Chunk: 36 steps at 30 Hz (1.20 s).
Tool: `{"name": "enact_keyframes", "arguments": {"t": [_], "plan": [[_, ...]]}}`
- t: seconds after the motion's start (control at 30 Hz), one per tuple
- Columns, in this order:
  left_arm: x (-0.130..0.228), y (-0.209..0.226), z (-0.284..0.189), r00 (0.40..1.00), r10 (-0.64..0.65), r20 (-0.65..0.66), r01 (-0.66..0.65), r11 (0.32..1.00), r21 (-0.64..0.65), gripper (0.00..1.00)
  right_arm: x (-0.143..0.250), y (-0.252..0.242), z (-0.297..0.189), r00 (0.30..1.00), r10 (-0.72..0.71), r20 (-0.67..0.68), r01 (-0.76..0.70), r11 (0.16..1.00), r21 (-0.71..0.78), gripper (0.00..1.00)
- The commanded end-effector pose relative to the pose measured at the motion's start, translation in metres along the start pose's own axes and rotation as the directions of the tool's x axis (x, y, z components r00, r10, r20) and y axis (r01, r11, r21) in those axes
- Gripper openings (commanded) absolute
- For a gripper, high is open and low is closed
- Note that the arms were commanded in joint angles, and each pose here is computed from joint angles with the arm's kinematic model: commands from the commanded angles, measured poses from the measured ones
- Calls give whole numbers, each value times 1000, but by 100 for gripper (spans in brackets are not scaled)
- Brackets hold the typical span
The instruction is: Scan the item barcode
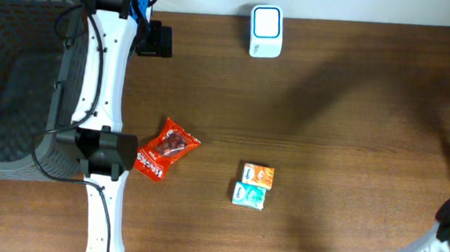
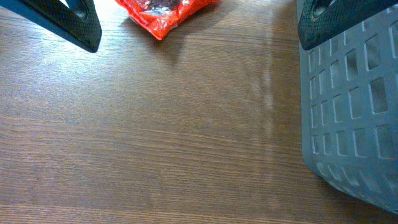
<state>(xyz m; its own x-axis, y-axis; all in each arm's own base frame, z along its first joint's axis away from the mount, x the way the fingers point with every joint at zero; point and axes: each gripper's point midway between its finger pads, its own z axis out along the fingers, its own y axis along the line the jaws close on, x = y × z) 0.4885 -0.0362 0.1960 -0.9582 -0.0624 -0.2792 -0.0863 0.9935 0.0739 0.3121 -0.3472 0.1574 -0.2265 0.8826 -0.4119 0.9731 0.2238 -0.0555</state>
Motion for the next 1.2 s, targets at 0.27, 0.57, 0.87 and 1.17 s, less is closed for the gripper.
{"name": "enact_keyframes", "arguments": {"t": [0.27, 0.57, 0.87, 1.17], "plan": [[0, -1, 3, 1000, -10, -8, 10, 1000, 6, 99, 89, 16, -178, 982, -188, 19, 187, 948, -257, 99], [0, -1, 3, 1000, -10, -8, 10, 1000, 7, 99, 137, 25, -184, 940, -337, -59, 315, 919, -239, 99], [17, -76, -13, 995, 23, -92, 16, 914, 406, 99, 137, 25, -184, 940, -337, -59, 314, 919, -238, 98], [35, -118, -21, 980, 188, -65, -137, 877, 461, 99, 137, 25, -184, 940, -337, -59, 314, 919, -238, 99]]}}
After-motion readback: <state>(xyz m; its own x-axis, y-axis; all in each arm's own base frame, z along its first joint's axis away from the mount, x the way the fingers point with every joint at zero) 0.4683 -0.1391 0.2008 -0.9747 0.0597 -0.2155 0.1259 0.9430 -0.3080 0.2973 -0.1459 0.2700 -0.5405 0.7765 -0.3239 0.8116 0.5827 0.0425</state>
